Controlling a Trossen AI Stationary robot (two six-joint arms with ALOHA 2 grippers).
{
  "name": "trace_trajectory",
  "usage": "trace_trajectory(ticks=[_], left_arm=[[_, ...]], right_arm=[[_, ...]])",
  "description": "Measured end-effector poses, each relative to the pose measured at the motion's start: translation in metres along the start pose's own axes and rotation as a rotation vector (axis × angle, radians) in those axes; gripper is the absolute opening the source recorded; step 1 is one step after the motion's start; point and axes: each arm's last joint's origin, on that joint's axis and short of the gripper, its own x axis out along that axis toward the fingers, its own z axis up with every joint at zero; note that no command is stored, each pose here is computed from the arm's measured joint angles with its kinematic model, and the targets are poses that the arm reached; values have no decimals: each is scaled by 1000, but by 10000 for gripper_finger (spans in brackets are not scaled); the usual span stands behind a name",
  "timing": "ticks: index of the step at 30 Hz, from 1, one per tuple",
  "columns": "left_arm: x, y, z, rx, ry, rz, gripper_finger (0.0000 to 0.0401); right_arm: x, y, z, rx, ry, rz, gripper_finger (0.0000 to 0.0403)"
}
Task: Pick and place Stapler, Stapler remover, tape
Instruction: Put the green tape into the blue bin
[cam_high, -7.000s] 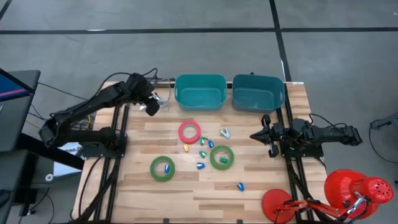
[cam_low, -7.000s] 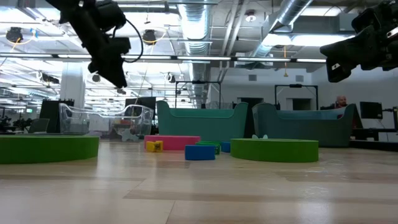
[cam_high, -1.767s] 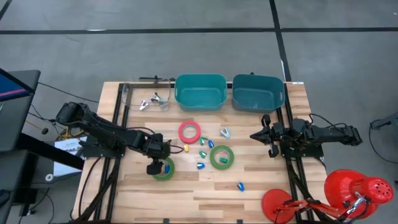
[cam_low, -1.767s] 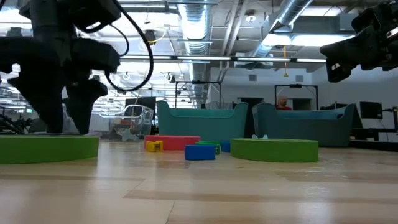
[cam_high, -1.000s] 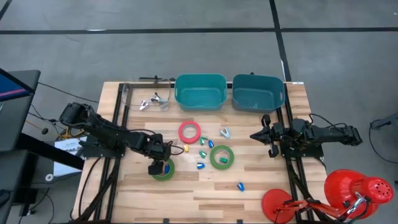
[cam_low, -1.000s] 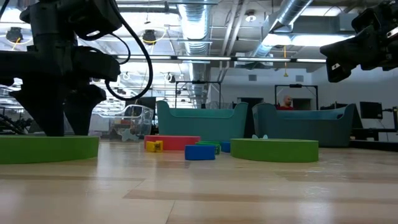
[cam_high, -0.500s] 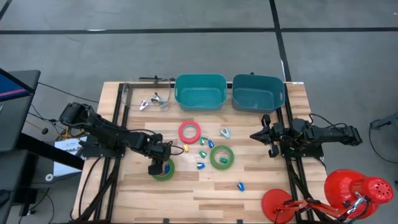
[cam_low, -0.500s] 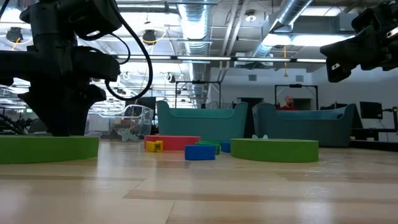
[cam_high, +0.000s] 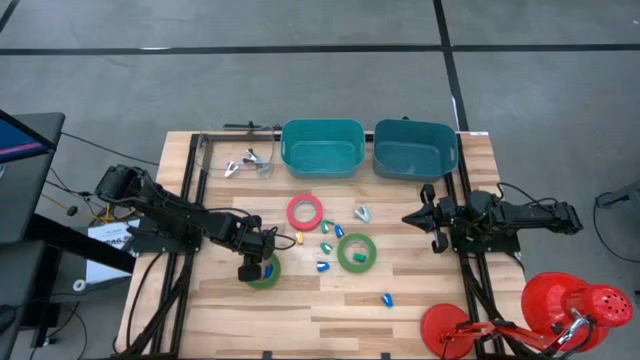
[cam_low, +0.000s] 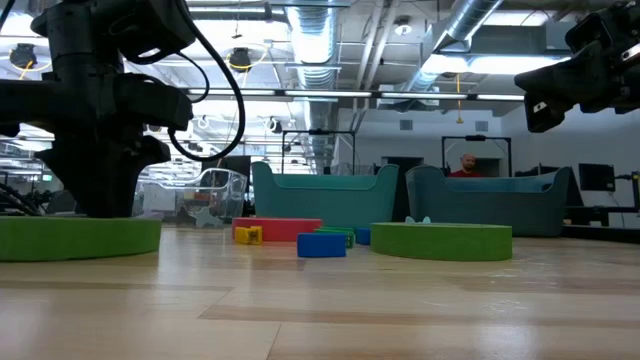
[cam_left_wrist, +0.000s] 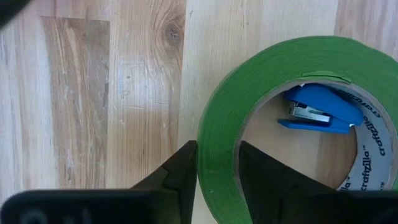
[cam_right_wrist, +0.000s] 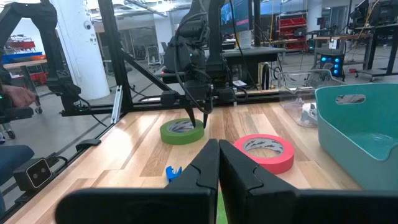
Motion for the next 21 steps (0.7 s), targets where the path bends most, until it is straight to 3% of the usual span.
trace_trajectory(ticks=[21], left_arm=[[-10,-6,12,-3,-20,-105,79]], right_arm=[[0,0,0,0,0,0,0]])
